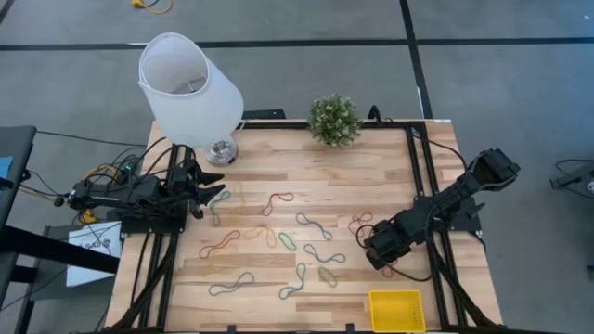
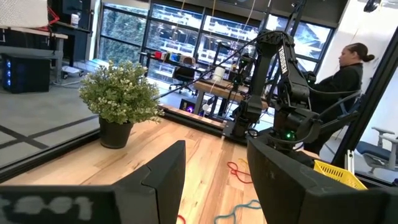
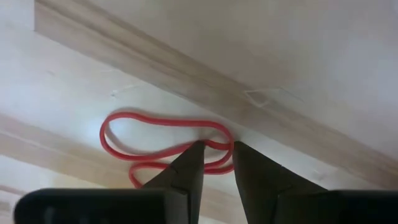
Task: Pick and place rubber bands into bin
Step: Put the red rubber band into the yellow basket
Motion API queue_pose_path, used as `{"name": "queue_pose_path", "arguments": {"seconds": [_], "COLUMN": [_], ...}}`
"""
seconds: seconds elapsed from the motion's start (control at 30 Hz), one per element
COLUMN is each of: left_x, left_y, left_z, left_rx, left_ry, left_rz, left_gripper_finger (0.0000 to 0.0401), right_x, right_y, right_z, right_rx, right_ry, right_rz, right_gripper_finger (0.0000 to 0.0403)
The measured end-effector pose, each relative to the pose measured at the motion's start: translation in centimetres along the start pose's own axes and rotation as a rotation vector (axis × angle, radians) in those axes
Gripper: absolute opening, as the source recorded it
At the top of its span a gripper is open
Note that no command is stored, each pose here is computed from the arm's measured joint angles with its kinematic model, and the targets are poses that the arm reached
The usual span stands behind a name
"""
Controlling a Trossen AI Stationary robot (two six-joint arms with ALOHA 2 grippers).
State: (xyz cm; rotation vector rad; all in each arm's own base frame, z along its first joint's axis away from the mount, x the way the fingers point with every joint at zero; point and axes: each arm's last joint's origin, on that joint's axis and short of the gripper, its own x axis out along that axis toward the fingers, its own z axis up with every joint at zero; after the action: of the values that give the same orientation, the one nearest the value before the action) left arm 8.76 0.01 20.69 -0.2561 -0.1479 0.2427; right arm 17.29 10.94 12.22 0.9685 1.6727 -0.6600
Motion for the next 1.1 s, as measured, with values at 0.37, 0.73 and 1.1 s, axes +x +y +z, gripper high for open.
{"name": "queue_pose_path", "arguments": {"seconds": [0.37, 0.73, 1.1], "left_x": [0.0, 0.0, 0.0], "left_y": [0.0, 0.0, 0.0], "left_z": [0.0, 0.0, 0.0], "left_rx": [0.000, -0.001, -0.001], "left_ry": [0.000, 0.000, 0.002], "left_rz": [-0.001, 0.000, -0.007], "left_gripper_finger": [0.0162, 0.0162, 0.0162], "right_x": [-0.8, -10.8, -13.0], "right_y": [0.9, 4.5, 6.5], "right_z": [-0.2, -4.4, -11.4], "right_rx": [-0.065, -0.142, 0.035], "right_ry": [-0.007, -0.079, -0.064], "right_rz": [0.022, 0.080, 0.127], "right_gripper_finger": [0.0005, 0.0001, 0.0000]}}
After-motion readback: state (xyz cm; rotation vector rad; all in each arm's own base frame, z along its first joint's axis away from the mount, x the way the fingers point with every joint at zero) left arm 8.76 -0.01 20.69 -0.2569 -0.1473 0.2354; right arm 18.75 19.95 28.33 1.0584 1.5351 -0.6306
